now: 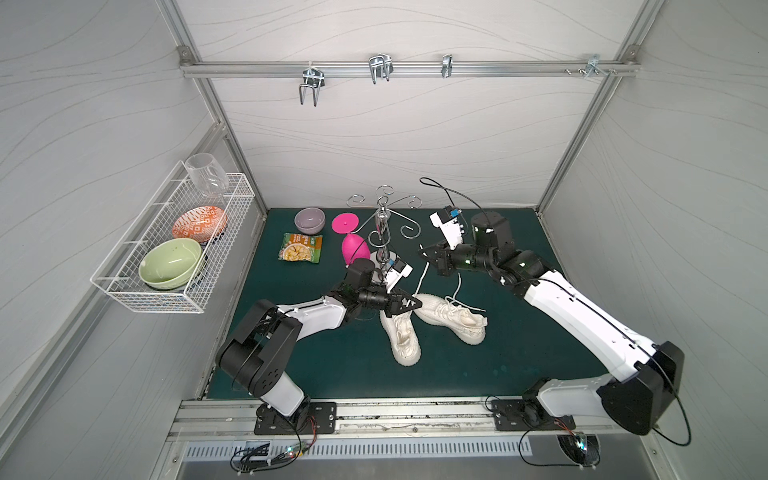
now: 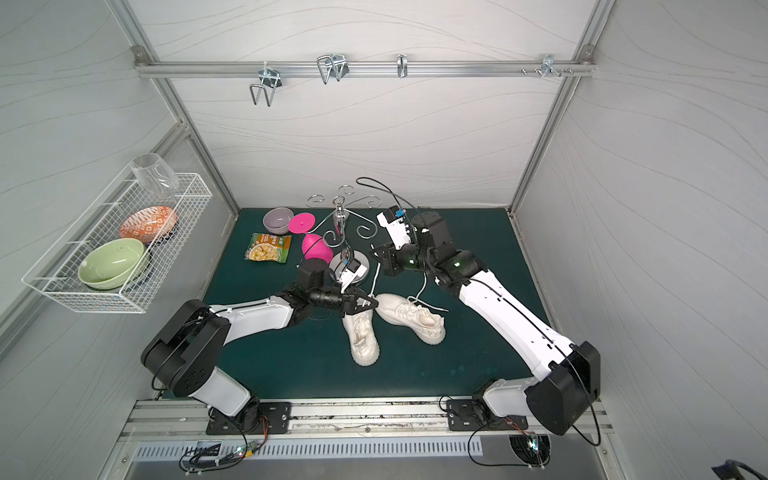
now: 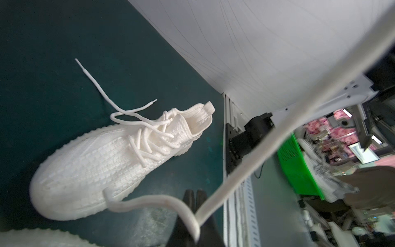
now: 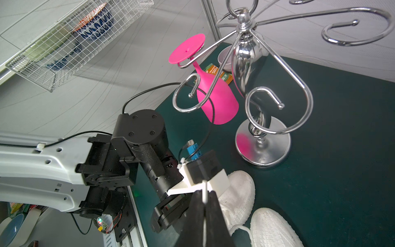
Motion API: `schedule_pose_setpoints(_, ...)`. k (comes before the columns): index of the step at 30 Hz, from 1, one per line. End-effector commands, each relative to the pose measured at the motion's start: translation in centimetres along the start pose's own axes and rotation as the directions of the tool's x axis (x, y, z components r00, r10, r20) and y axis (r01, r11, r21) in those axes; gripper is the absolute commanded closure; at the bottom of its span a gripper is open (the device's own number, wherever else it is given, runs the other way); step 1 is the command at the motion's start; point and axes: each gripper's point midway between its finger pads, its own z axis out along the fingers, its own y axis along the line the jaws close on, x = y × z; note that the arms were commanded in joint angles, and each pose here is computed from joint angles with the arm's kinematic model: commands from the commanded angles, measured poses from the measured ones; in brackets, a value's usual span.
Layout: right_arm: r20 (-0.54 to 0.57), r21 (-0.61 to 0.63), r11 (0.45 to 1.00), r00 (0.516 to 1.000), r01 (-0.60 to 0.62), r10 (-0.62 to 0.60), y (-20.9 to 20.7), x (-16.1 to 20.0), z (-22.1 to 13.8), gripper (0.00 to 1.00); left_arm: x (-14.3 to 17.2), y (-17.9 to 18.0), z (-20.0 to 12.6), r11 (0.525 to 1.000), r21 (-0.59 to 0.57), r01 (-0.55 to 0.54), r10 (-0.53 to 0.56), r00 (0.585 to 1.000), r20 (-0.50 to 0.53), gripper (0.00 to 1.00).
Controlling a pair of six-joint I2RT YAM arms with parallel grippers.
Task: Tie the shoes
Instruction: Cross the shoelace with the shoelace.
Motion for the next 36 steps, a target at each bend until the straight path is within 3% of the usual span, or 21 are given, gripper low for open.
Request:
schedule_pose_setpoints(1, -0.006, -0.027, 1.000, 1.000, -0.005, 0.005, 0.2, 0.1, 0.8, 1.00, -0.8, -1.7, -0.6, 0.997, 0.016, -0.079, 0.078, 0.997, 0.025, 1.00)
schedule_pose_setpoints(11, -0.065, -0.156, 0.985, 0.996, -0.072, 0.063, 1.4, 4.9, 6.2, 1.00, 1.7, -2.7, -1.7, 0.999, 0.017, -0.042, 0.042, 0.999, 0.034, 1.00)
schedule_pose_setpoints(23, -0.196, -0.132, 0.950, 0.947, -0.281, 0.253, -0.6, 13.4, 13.8, 1.00, 2.9, -3.1, -2.6, 0.999, -0.003, -0.040, 0.040, 0.997, 0.062, 1.00)
schedule_pose_setpoints(28, -0.189, -0.085, 0.945, 0.936, -0.316, 0.297, -2.3, 14.1, 13.4, 0.35, 3.2, -3.0, -2.8, 1.000, -0.014, -0.022, 0.023, 0.997, 0.079, 1.00)
schedule_pose_setpoints(31, -0.145, -0.046, 0.945, 0.938, -0.324, 0.315, -4.3, 12.7, 11.5, 0.08, 3.4, -2.9, -2.9, 1.000, -0.019, -0.003, 0.005, 0.996, 0.086, 1.00)
schedule_pose_setpoints(32, -0.128, -0.031, 0.945, 0.939, -0.324, 0.318, -4.9, 12.1, 10.7, 0.01, 3.4, -2.8, -2.9, 1.000, -0.023, 0.003, -0.001, 0.996, 0.088, 1.00)
schedule_pose_setpoints(36, -0.064, 0.036, 0.940, 0.938, -0.338, 0.340, -7.8, 11.1, 6.9, 0.01, 3.7, -2.5, -2.9, 0.999, -0.030, 0.024, -0.022, 0.995, 0.093, 1.00)
